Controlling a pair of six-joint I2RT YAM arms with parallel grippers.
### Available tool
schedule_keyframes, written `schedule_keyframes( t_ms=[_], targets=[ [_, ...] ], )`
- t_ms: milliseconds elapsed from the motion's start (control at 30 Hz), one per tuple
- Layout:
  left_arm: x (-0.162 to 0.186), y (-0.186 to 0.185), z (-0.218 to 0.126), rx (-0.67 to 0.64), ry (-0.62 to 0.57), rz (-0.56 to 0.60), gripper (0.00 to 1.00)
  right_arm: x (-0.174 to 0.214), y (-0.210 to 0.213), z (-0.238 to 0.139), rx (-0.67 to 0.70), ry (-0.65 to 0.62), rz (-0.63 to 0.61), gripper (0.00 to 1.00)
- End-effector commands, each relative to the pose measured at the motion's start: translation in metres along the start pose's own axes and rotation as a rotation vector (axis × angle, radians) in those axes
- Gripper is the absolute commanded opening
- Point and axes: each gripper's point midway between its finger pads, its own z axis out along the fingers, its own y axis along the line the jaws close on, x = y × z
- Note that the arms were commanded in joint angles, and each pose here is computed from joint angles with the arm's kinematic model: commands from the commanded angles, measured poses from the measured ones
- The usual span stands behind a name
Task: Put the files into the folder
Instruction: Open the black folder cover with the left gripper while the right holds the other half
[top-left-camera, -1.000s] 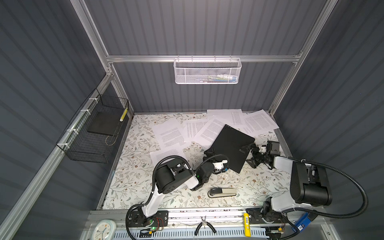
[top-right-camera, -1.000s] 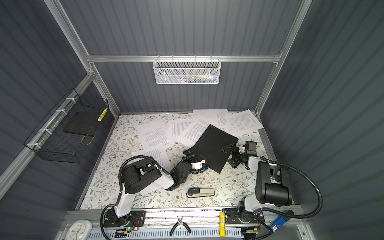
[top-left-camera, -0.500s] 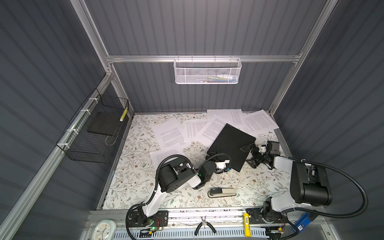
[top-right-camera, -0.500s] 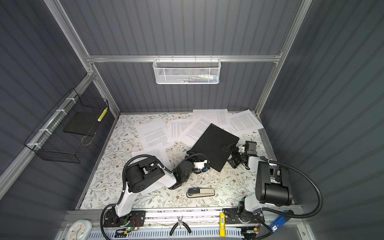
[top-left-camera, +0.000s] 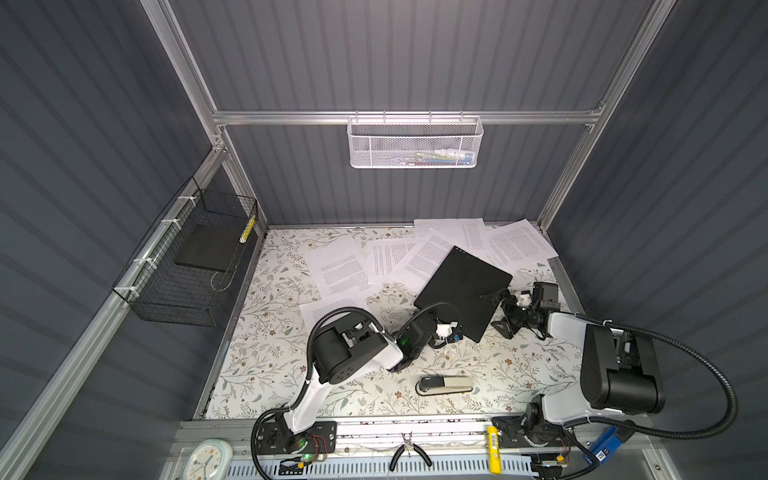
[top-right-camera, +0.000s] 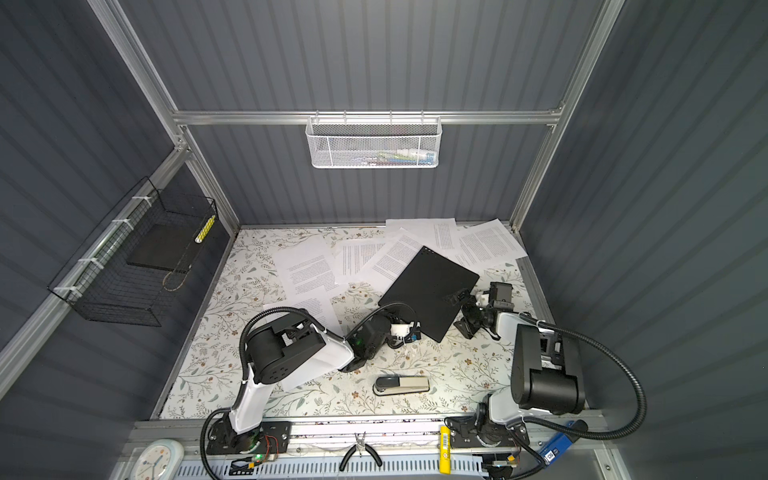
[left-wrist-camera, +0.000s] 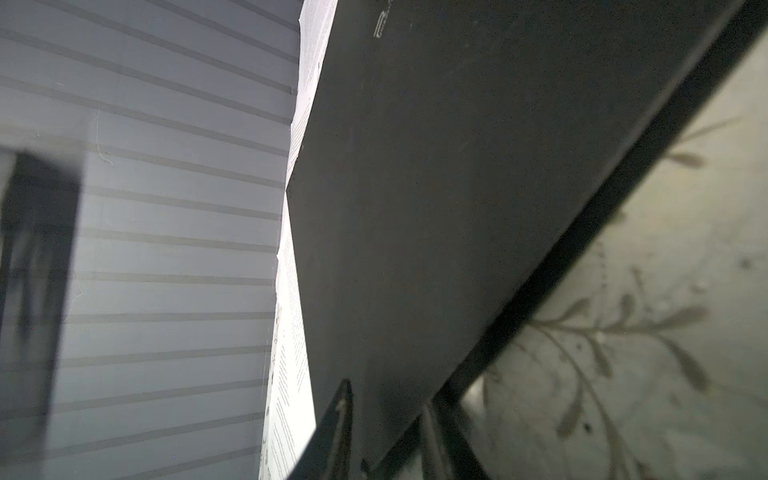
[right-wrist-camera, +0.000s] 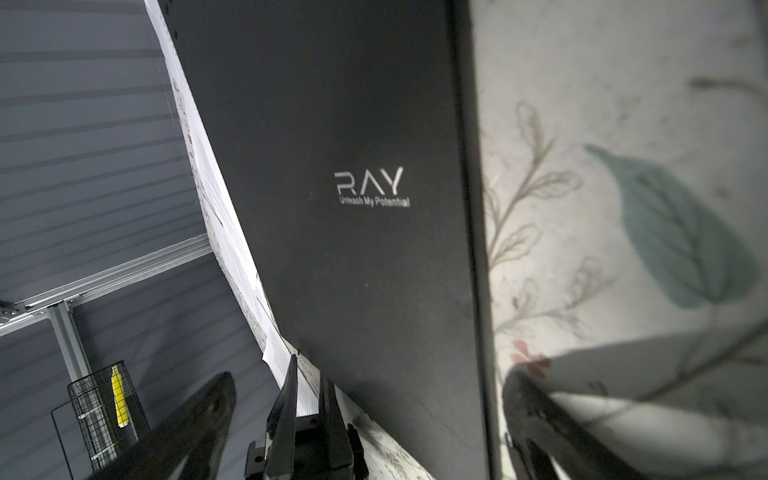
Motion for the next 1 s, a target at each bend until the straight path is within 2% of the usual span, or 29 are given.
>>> schedule_keyframes(
  t_ms=[0,67,167,300,433,567,667,767,967],
  targets=[
    [-0.001,0.007,0.010,-0.013,-0.001,-0.061,0.22,0.007,-0.004,-0.005,0.039,0.013,-0.016,0.99],
    [0.000,0.013,0.012,-0.037,0.015,-0.080,0.16,0.007,-0.001,-0.010,0.050,0.002,-0.040,0.99],
    [-0.001,0.017,0.015,-0.041,0.021,-0.111,0.12,0.007,0.005,-0.022,0.067,-0.025,-0.085,0.99],
    [-0.002,0.019,0.018,-0.017,0.051,-0.171,0.00,0.006,0.020,-0.045,0.080,-0.093,-0.169,0.99],
    [-0.003,0.022,0.016,0.020,0.079,-0.256,0.00,0.003,0.034,-0.069,0.096,-0.170,-0.246,0.99],
    [-0.008,0.024,0.010,0.082,0.093,-0.351,0.00,0.003,0.047,-0.081,0.083,-0.196,-0.280,0.99],
    [-0.009,0.025,0.006,0.123,0.121,-0.415,0.00,0.005,0.068,-0.096,0.027,-0.252,-0.320,0.99],
    [-0.013,0.034,-0.001,0.131,0.119,-0.508,0.00,-0.002,0.089,-0.109,0.001,-0.313,-0.365,0.99],
    [-0.018,0.071,-0.013,0.064,0.154,-0.755,0.00,-0.004,0.095,-0.107,0.021,-0.297,-0.358,0.99]
  ],
)
